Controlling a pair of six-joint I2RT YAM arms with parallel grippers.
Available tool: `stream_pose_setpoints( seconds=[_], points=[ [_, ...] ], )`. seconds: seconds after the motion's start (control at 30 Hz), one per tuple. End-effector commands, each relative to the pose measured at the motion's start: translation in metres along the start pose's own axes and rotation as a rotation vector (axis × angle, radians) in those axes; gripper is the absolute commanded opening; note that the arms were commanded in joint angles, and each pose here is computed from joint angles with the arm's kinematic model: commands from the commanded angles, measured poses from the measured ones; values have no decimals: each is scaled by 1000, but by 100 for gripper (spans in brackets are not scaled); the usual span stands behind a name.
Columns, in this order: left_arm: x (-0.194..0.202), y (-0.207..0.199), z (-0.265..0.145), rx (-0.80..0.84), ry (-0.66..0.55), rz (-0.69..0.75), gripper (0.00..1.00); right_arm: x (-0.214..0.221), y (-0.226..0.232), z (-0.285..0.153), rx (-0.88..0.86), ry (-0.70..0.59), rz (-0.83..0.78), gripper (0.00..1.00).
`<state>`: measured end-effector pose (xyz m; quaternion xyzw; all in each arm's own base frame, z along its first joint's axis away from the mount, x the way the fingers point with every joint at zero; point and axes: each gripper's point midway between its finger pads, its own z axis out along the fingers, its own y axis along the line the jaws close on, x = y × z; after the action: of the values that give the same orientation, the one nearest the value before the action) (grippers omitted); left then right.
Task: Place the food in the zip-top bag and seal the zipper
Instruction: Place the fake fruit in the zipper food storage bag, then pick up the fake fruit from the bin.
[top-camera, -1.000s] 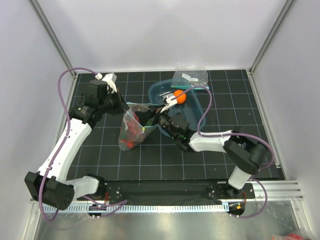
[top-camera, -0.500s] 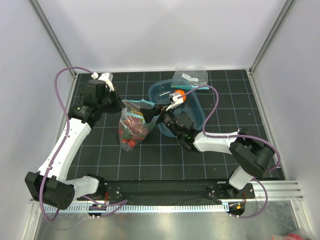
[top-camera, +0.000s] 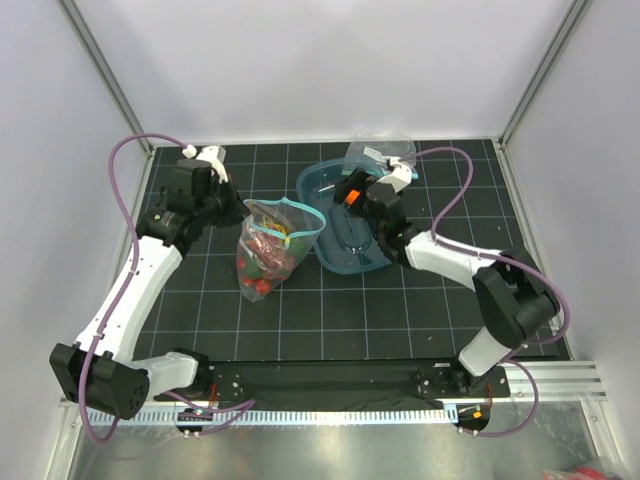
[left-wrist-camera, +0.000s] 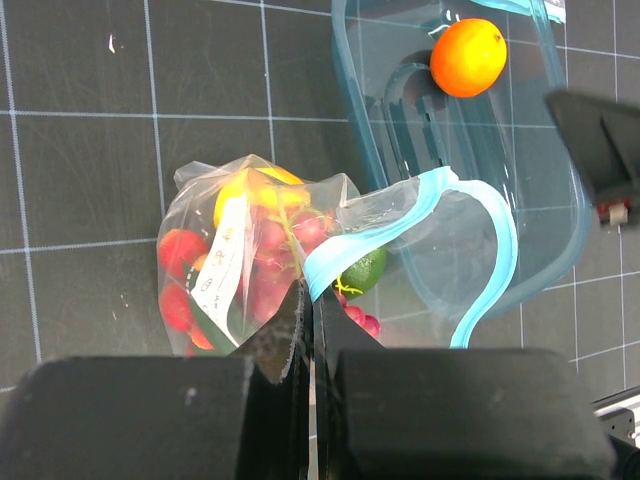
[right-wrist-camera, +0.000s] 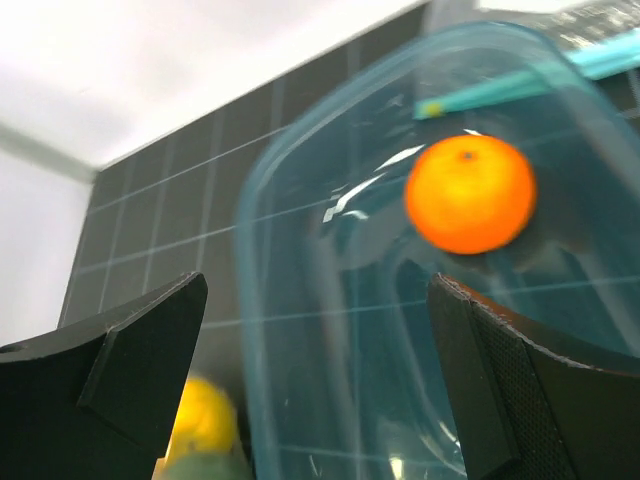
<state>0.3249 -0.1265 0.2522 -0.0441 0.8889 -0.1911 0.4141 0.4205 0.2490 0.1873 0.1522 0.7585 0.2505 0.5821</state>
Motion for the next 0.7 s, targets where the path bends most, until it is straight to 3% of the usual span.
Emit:
stream_pose_setpoints(
  seconds=[0.0, 0.27, 0.47, 0.67],
  points=[
    [-18, -9, -6, 37, -58, 6, 0, 1, -39, 19, 190, 54, 114, 100],
    [-19, -10, -7, 44, -58, 2, 0, 13, -80, 59, 460, 133, 172, 99],
    [-18, -11, -7, 46, -57, 2, 0, 22, -81, 79, 473, 148, 233, 100],
    [-16, -12, -5, 57, -45, 2, 0, 29, -102, 97, 629, 152, 177, 100]
  ],
)
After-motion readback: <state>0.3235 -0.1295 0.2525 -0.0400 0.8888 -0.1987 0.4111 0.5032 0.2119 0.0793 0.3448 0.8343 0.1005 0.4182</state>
